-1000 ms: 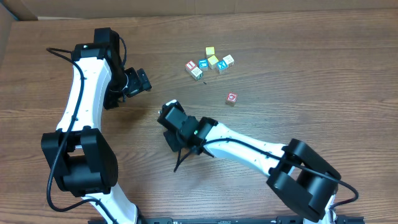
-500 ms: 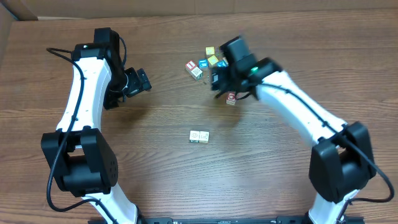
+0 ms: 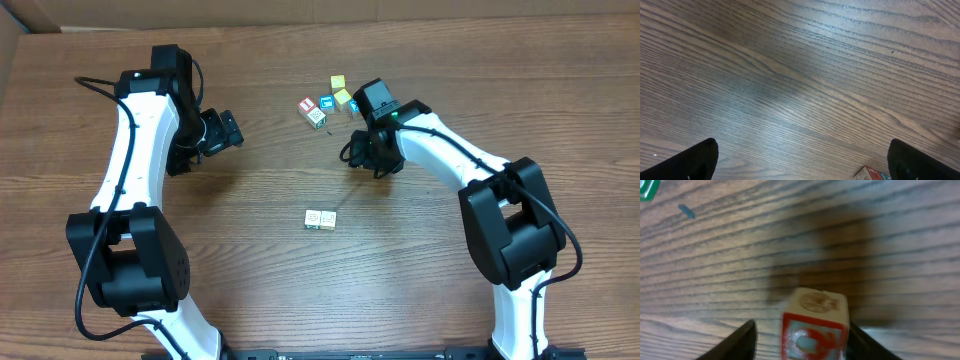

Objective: Flip 3 blocks
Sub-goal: 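Move the right gripper back to the red Q block, then grasp the red Q block with the right gripper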

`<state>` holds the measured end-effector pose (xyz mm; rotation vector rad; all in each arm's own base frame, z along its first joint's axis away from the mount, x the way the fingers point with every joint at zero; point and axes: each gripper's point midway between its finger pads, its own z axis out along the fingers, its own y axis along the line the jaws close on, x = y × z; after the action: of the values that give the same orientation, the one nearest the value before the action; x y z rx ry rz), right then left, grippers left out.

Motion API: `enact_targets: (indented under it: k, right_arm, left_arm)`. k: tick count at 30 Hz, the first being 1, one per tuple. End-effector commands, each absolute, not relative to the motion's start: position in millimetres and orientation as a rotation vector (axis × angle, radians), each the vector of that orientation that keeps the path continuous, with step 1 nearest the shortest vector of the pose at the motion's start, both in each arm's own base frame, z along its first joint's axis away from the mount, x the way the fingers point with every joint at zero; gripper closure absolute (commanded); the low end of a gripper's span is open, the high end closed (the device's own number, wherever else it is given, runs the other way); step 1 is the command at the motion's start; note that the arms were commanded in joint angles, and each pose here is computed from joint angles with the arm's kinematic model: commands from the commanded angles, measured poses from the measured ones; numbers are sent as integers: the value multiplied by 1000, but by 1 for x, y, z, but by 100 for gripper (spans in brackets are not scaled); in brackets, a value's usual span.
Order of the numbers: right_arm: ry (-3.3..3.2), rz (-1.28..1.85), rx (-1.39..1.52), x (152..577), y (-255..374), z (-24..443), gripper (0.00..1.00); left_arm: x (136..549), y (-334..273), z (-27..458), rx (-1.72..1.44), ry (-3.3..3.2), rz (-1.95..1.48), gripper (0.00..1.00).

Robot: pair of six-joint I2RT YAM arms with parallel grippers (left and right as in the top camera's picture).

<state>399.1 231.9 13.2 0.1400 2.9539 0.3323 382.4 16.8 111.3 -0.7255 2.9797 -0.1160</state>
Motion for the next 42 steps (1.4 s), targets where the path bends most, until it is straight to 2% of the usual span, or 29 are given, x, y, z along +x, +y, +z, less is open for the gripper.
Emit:
enact_targets:
  k: [1, 3, 10, 15, 21, 27, 33, 42]
  right_arm:
    - [2949, 315, 164, 397, 235, 12, 52]
    - [2948, 316, 162, 397, 236, 12, 54]
    - [2908, 347, 158, 401, 238, 39, 74]
    - [2889, 364, 141, 391, 237, 73, 75]
    - [2950, 383, 165, 350, 240, 107, 75]
    - [3084, 285, 209, 309, 243, 87, 76]
    - [3129, 248, 265, 278, 251, 48, 77]
    - [3156, 271, 332, 257, 249, 11, 77]
  left_arm:
    - [387, 16, 124, -686, 2947, -109, 0]
    - [387, 16, 124, -687, 2947, -109, 0]
    - [387, 16, 124, -687, 2947, -109, 1]
    - [387, 16, 124, -687, 2947, -109, 0]
    - [387, 16, 124, -687, 2947, -109, 0]
    - [387, 16, 124, -687, 2947, -108, 0]
    - [387, 16, 124, -687, 2947, -108, 0]
    - [387, 16, 124, -687, 2947, -108, 0]
